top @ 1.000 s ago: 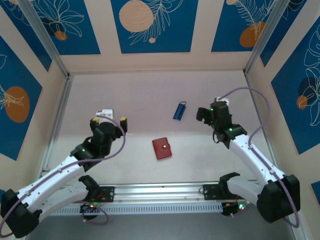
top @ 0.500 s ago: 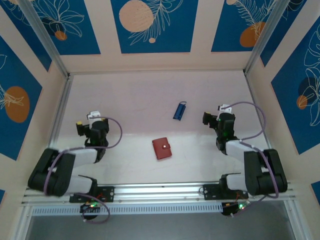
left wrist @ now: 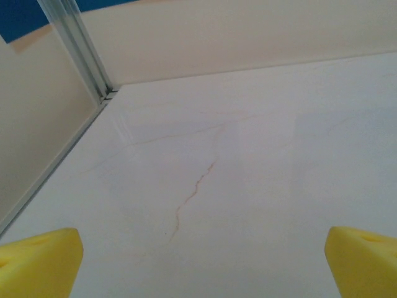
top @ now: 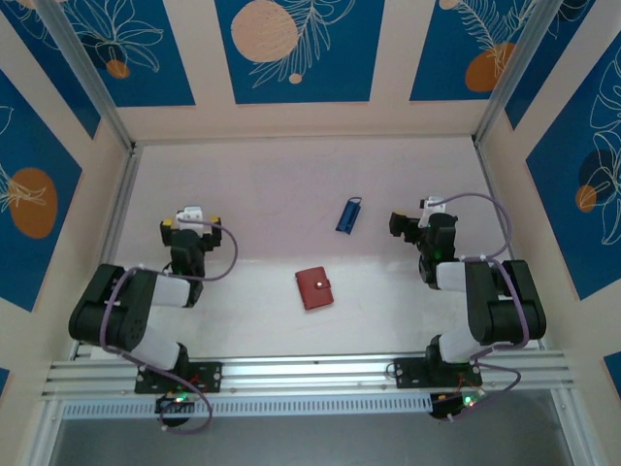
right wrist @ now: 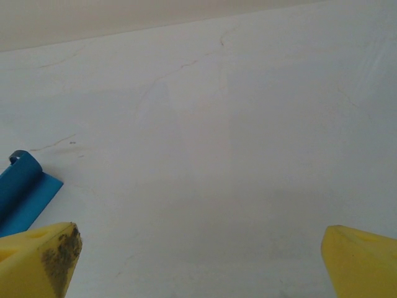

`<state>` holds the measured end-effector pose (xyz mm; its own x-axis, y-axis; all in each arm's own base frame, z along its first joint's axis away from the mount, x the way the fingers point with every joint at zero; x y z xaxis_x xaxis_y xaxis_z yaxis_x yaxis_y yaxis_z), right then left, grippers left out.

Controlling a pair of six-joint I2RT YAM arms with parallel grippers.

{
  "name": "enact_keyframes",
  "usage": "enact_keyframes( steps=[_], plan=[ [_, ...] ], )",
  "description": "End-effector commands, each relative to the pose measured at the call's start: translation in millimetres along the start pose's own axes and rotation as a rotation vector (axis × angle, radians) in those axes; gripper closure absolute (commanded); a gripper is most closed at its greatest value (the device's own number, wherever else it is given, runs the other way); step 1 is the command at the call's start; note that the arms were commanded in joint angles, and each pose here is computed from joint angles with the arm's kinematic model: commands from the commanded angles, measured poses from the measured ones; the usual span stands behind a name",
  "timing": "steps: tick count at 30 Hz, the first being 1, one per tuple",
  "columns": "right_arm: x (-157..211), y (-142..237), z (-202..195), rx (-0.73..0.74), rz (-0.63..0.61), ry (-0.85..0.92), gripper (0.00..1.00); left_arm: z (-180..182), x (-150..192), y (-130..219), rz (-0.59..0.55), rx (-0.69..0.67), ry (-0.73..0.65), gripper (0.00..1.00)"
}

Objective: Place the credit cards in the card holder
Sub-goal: Reset both arms

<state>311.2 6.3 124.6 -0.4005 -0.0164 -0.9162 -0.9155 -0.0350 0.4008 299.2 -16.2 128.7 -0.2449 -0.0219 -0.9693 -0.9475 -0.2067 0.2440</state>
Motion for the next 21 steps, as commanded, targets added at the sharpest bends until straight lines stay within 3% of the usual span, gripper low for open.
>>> enact_keyframes(
  steps=[1,2,4,14,21],
  plan=[
    [-3.1,-2.3,5.0,-0.071,-0.034,0.041,0.01,4.0,3.5,-10.8,0.099,0.091,0.052,0.00],
    [-2.9,-2.2,4.9,-0.072,-0.033,0.040,0.01,4.2,4.1,-11.4,0.041,0.093,0.052,0.00],
    [-2.7,-2.3,4.4,-0.078,-0.032,0.037,0.01,4.7,4.7,-10.0,0.088,0.092,0.054,0.00],
    [-2.9,-2.5,7.6,-0.113,-0.031,0.056,0.01,-2.2,3.8,-12.2,0.076,0.127,0.022,0.00],
    [-2.7,-2.8,7.3,-0.115,-0.030,0.053,0.01,-7.9,4.0,-12.6,0.102,0.261,0.004,0.00]
  ],
)
Point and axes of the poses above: each hand's point on the last joint's axis, 136 mm out from that joint toward the fingers, its own y axis back along the fingers, its own z axis along the line the jaws close on, x = y × z, the point moved 9 cm from there along y, back along the fingers, and after that the axes turned 8 degrees about y, right-handed, at the moved point
